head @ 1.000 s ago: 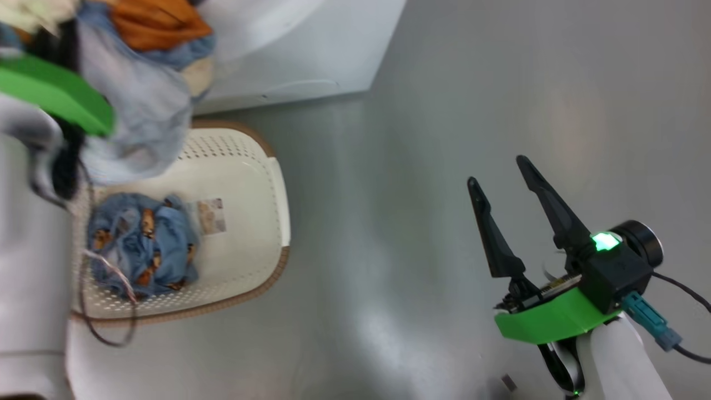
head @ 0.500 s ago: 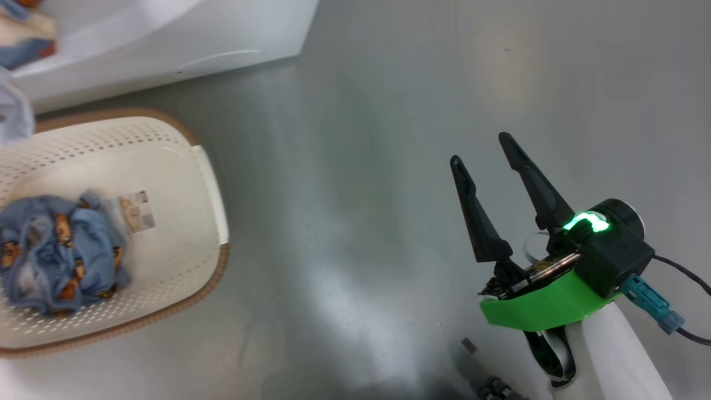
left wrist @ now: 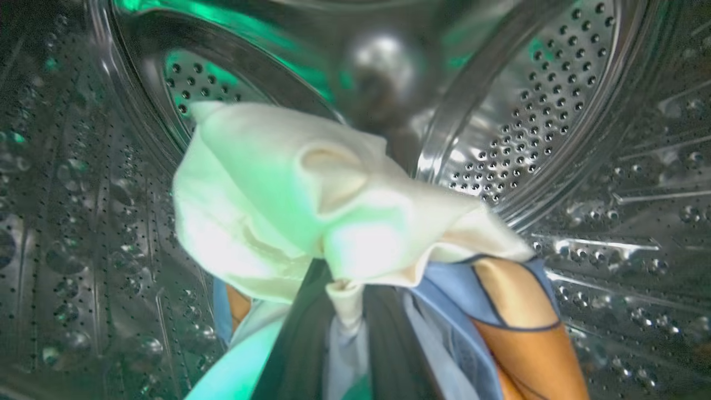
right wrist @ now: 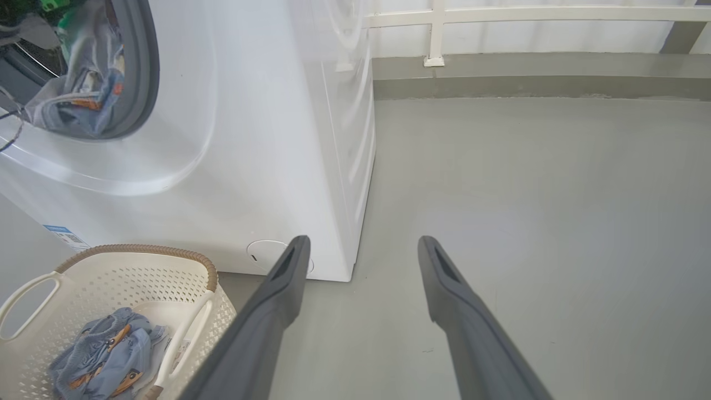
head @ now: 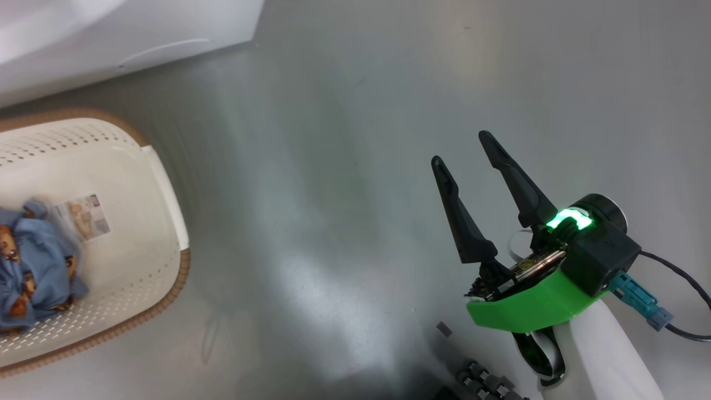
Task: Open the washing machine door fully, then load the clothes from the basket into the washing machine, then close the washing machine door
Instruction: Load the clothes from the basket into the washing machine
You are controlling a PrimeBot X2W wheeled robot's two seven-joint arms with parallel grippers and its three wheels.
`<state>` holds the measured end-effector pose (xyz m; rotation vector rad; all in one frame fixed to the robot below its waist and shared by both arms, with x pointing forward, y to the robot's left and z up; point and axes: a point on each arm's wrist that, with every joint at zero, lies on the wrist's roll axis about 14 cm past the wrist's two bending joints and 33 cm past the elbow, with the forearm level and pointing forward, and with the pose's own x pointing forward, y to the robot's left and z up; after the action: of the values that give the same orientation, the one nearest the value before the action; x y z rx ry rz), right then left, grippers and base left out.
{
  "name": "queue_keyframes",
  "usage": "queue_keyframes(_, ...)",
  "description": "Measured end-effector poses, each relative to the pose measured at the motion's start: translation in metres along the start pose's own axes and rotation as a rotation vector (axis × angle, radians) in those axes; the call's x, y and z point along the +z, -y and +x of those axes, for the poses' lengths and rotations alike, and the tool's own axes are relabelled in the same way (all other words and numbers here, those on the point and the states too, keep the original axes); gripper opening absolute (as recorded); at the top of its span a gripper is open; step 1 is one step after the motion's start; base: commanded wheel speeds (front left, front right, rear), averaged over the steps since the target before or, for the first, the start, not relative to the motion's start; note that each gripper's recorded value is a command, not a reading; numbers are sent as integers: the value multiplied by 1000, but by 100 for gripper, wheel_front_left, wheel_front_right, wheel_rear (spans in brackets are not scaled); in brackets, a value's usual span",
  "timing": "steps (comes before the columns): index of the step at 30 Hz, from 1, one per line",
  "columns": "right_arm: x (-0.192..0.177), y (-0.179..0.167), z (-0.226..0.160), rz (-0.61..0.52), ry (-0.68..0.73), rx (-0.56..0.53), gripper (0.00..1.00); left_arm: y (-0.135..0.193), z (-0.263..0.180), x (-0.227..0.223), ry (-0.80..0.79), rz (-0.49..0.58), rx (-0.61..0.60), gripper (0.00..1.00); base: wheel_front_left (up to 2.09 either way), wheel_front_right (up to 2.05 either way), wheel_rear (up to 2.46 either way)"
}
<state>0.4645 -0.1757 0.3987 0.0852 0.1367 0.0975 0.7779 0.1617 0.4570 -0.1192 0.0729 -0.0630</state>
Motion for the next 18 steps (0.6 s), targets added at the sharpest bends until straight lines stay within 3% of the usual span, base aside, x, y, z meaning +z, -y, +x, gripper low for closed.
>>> queue_keyframes(11, -4, 4, 2, -2, -9, -9, 100, 5, 18, 43, 201, 61, -1, 0, 0, 0, 0)
queue_keyframes(18, -9, 1, 6, 30, -16, -1, 100, -4, 20, -1, 43, 77, 15, 0, 0, 0, 0)
